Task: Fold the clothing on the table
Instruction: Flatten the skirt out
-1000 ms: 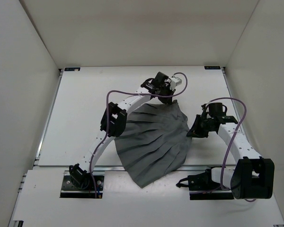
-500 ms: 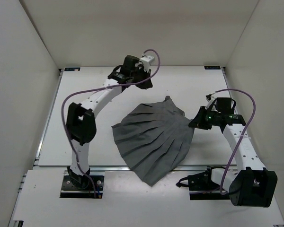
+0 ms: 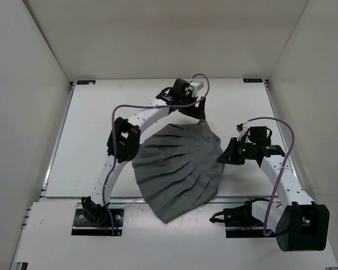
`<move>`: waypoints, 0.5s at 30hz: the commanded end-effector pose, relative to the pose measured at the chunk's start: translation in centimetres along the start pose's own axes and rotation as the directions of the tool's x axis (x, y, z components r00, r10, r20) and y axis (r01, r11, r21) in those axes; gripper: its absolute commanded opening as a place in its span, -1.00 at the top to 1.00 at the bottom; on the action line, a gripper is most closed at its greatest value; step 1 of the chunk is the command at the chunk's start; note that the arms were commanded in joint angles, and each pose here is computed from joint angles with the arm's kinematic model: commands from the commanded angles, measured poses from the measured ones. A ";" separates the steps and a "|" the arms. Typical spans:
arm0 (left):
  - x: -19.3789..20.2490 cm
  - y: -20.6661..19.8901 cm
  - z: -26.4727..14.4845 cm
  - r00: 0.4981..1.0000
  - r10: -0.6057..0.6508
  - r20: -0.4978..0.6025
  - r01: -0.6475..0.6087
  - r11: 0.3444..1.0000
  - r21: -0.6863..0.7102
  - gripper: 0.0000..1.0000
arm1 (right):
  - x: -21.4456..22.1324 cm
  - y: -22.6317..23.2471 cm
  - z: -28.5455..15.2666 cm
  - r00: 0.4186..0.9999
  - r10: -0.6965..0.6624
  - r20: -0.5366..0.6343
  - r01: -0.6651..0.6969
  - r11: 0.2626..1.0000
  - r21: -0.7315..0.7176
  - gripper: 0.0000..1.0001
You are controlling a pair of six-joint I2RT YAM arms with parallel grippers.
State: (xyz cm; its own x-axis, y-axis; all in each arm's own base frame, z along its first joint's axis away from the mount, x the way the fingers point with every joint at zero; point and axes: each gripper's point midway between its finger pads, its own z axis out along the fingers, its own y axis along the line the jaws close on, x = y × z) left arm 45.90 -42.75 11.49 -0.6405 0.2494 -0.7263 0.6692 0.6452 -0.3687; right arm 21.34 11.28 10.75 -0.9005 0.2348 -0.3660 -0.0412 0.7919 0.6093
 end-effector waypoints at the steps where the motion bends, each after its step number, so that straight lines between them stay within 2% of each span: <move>1: -2.3 0.4 0.5 0.997 -0.067 0.048 0.067 0.998 -0.005 -0.84 | -1.1 0.6 -0.5 0.998 -0.018 0.053 0.019 0.999 -0.031 1.00; 6: -1.5 1.8 2.8 0.996 -0.081 0.033 0.082 0.997 -0.006 -0.84 | -0.6 0.2 -0.1 0.999 -0.010 0.037 0.011 0.999 -0.030 1.00; 10: -0.2 1.3 4.7 0.995 -0.101 0.008 0.100 0.994 0.040 -0.80 | -0.7 0.2 0.0 0.999 -0.024 0.040 0.025 0.999 -0.037 0.99; 13: 0.6 0.5 5.6 0.994 -0.108 -0.009 0.108 0.991 0.076 -0.71 | -0.6 0.1 0.1 0.999 -0.019 0.032 0.020 0.999 -0.037 0.99; 15: 0.9 -0.3 5.7 0.995 -0.102 -0.022 0.103 0.990 0.093 -0.57 | -0.6 0.1 0.1 0.999 -0.023 0.037 0.024 0.999 -0.035 1.00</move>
State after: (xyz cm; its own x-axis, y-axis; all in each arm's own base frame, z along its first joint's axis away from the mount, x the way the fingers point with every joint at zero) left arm 48.72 -45.17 6.51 -0.7135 0.1879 -0.6750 0.6042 0.6528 -0.4570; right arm 21.49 11.19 10.76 -0.8935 0.2430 -0.3775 -0.0478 0.7845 0.6182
